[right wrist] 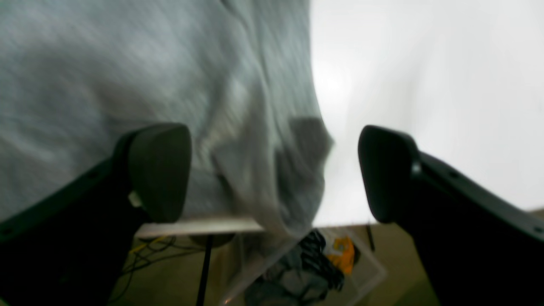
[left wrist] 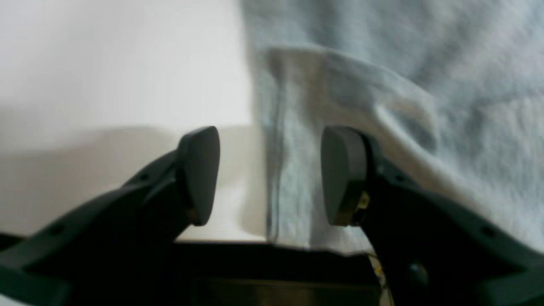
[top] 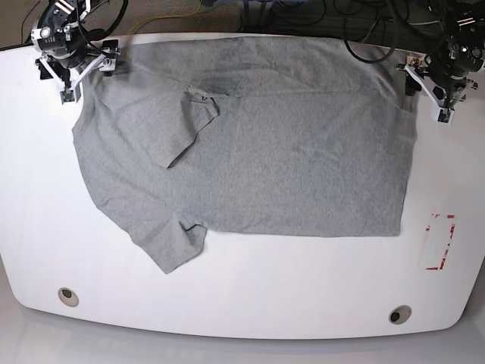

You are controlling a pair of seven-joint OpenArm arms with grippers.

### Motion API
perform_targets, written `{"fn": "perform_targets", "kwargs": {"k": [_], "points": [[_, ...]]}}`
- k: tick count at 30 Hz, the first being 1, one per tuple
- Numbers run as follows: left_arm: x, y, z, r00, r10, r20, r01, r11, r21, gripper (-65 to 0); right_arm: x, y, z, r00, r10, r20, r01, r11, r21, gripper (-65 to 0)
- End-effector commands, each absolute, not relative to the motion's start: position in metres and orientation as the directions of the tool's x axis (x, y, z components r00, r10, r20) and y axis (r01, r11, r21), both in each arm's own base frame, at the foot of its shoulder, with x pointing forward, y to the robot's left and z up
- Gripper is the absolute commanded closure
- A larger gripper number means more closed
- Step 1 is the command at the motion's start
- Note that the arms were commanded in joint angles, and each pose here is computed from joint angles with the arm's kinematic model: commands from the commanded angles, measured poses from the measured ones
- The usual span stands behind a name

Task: Layout the t-shirt on the table in an organized manner, then fold the t-shirt properly
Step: 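Pull the shoulder edge away from the hem with both grippers, then release, then move the right gripper to the shirt's hem corner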

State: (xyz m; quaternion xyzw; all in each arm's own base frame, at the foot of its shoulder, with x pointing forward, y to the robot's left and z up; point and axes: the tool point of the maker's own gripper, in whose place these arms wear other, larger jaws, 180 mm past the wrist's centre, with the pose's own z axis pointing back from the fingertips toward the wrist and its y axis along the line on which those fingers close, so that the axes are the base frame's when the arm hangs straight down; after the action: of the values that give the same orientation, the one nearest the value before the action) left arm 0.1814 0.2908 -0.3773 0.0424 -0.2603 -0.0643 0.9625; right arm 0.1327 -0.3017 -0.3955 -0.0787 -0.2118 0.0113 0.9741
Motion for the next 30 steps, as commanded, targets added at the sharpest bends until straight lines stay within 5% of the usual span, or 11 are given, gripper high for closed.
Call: {"fn": "perform_targets", "kwargs": {"k": [1, 21, 30], "points": [[0.195, 0.293, -0.359, 0.823, -0.163, 0.544, 0.104, 0.985, 0.139, -36.1, 0.145, -0.312, -0.377, 0.887, 0.092, 0.453, 0.004, 0.979, -0.206, -56.4], [0.281, 0.307, -0.276, 0.656, -0.201, 0.728, 0.048, 0.973, 0.225, -36.1, 0.241, -0.328, -0.327, 0.755, 0.125, 0.643, 0.039, 0.971, -0.234, -56.3], [0.334, 0.303, -0.230, 0.532, -0.190, 0.825, 0.024, 0.977, 0.210, -36.1, 0.309, -0.326, -0.337, 0.751, 0.152, 0.642, -0.055, 0.984, -0.168, -56.3]]}}
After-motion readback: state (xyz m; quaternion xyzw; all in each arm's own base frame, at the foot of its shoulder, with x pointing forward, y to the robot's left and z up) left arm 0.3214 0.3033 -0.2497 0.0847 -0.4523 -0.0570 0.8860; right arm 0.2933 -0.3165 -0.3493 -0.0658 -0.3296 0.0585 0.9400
